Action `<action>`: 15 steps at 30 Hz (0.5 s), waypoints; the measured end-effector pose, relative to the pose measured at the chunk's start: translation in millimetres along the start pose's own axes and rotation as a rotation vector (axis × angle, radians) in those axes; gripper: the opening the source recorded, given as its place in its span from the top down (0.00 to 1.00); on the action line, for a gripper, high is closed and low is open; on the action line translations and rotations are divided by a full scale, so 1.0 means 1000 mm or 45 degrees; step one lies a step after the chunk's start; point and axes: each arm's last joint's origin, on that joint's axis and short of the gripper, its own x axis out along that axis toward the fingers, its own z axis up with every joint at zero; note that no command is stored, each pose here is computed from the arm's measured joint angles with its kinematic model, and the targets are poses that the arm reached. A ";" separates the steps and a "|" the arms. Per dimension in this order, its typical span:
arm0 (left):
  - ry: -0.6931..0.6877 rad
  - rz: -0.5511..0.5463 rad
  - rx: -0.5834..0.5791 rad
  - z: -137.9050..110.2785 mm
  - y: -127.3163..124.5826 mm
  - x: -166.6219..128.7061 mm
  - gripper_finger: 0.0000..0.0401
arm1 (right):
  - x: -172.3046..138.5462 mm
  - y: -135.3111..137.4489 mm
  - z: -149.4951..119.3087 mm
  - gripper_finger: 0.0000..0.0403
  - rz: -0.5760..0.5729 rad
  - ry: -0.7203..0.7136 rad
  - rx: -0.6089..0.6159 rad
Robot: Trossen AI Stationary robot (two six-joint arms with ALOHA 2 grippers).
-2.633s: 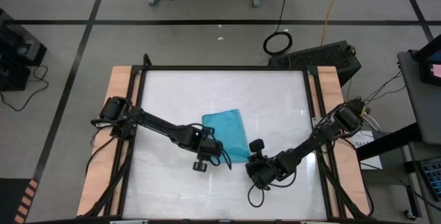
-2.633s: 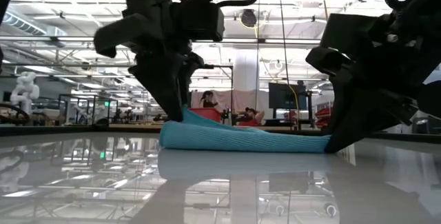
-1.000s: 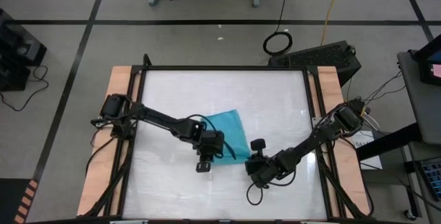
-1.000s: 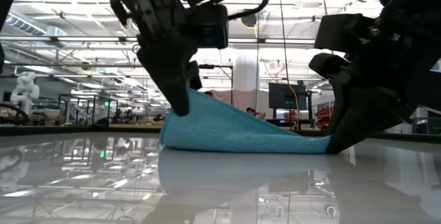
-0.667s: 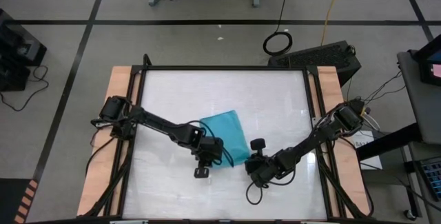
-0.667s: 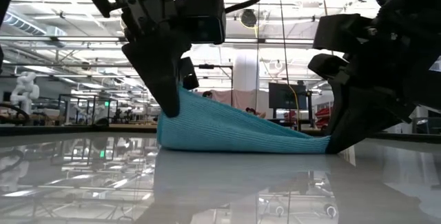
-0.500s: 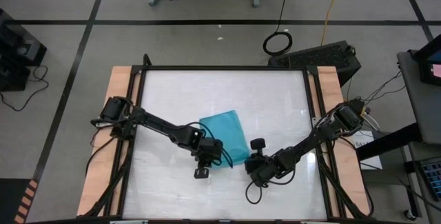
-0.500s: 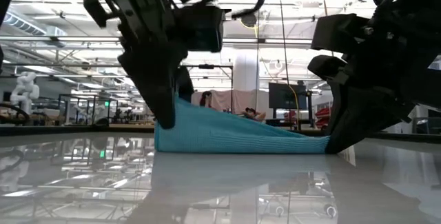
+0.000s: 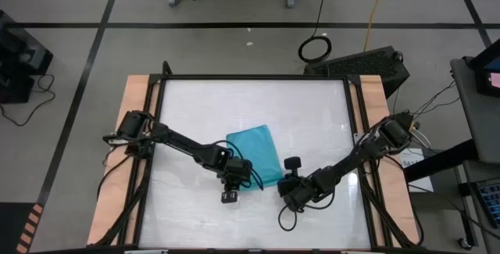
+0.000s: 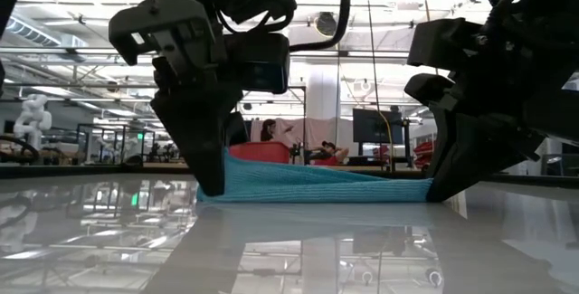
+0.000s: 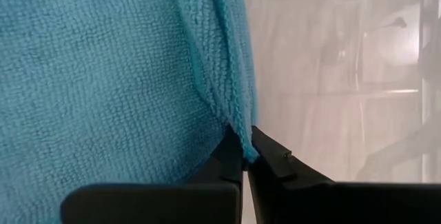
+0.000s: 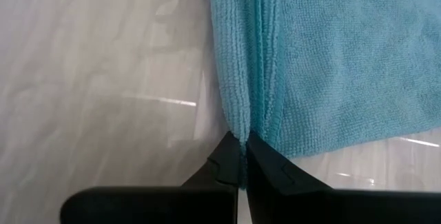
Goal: Roll towel
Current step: Roll the blue microfiber towel
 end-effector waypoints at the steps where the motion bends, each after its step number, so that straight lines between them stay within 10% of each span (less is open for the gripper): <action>1: 0.003 0.002 -0.001 0.000 0.000 0.001 0.97 | -0.001 0.000 0.000 1.00 0.002 -0.002 0.001; 15: 0.019 0.020 0.017 -0.001 -0.001 0.002 0.73 | -0.006 -0.011 0.006 1.00 0.221 0.029 0.046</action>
